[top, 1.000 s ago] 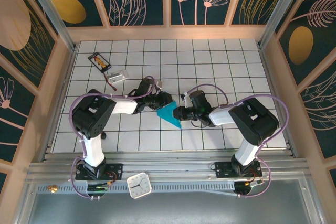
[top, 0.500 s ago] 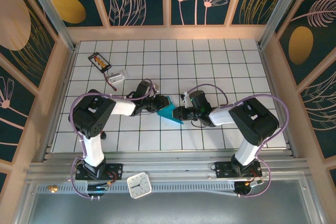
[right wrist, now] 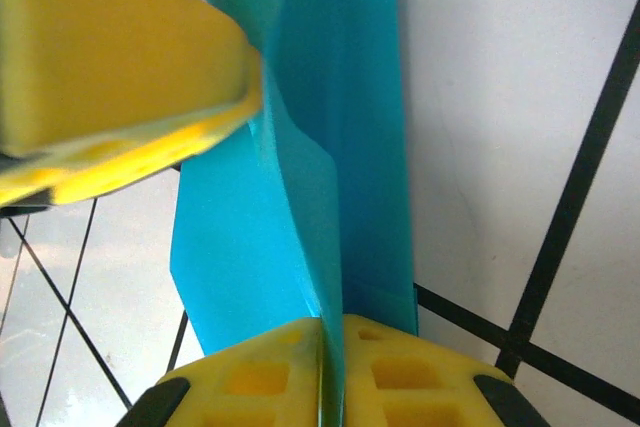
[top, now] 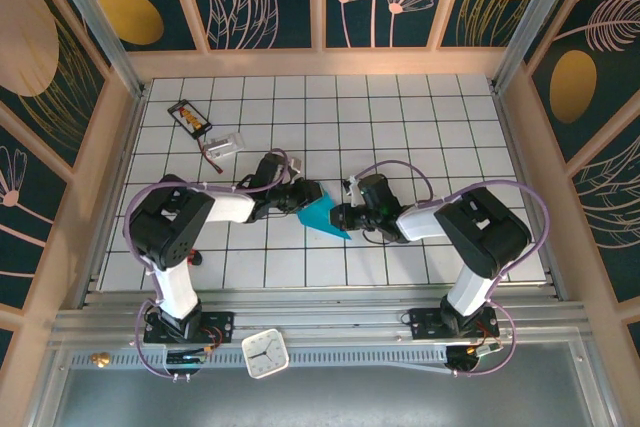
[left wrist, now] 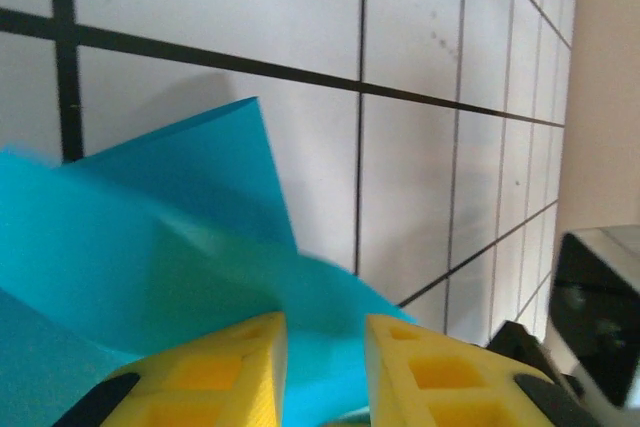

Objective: Fold a paper plane with a square sheet of paper (pick it up from the middle)
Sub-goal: Fourth fold the wing at the center of the table.

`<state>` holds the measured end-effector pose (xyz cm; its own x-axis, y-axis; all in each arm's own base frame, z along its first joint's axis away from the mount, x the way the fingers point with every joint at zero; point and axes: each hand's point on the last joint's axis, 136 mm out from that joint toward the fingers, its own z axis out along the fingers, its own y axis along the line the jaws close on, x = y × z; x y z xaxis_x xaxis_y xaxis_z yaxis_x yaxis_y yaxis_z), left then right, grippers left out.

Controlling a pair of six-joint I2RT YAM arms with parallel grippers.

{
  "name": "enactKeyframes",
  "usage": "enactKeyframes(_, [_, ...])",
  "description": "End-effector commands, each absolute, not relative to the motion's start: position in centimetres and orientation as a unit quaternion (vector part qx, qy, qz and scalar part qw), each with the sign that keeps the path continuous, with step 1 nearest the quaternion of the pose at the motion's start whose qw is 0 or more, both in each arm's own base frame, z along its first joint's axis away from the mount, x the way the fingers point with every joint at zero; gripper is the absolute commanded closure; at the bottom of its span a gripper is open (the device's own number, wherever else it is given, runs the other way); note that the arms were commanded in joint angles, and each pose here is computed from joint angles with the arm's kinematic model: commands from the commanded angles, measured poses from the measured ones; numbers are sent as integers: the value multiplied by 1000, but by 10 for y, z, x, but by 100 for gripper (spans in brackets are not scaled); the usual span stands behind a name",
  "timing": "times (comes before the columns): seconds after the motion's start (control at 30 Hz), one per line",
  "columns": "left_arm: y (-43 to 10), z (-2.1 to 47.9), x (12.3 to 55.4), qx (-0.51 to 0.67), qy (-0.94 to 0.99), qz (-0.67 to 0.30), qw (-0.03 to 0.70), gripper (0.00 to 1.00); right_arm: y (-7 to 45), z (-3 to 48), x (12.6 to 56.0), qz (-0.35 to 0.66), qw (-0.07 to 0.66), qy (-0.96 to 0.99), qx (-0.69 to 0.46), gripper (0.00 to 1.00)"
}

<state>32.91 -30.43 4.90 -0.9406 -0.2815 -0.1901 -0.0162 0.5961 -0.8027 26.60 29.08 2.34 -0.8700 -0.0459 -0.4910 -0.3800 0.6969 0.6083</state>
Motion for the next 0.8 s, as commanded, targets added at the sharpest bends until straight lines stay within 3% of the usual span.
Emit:
enactKeyframes(0.0, [-306,77,332,-75,862,-471,174,72,286,6,255,335,220,908,-125,88])
enactKeyframes(0.33, [-315,118,323,-46,825,-527,199,69,288,3,255,327,222,910,-125,89])
enactKeyframes(0.77, [-329,90,324,-34,842,-512,170,69,290,4,257,328,220,910,-125,88])
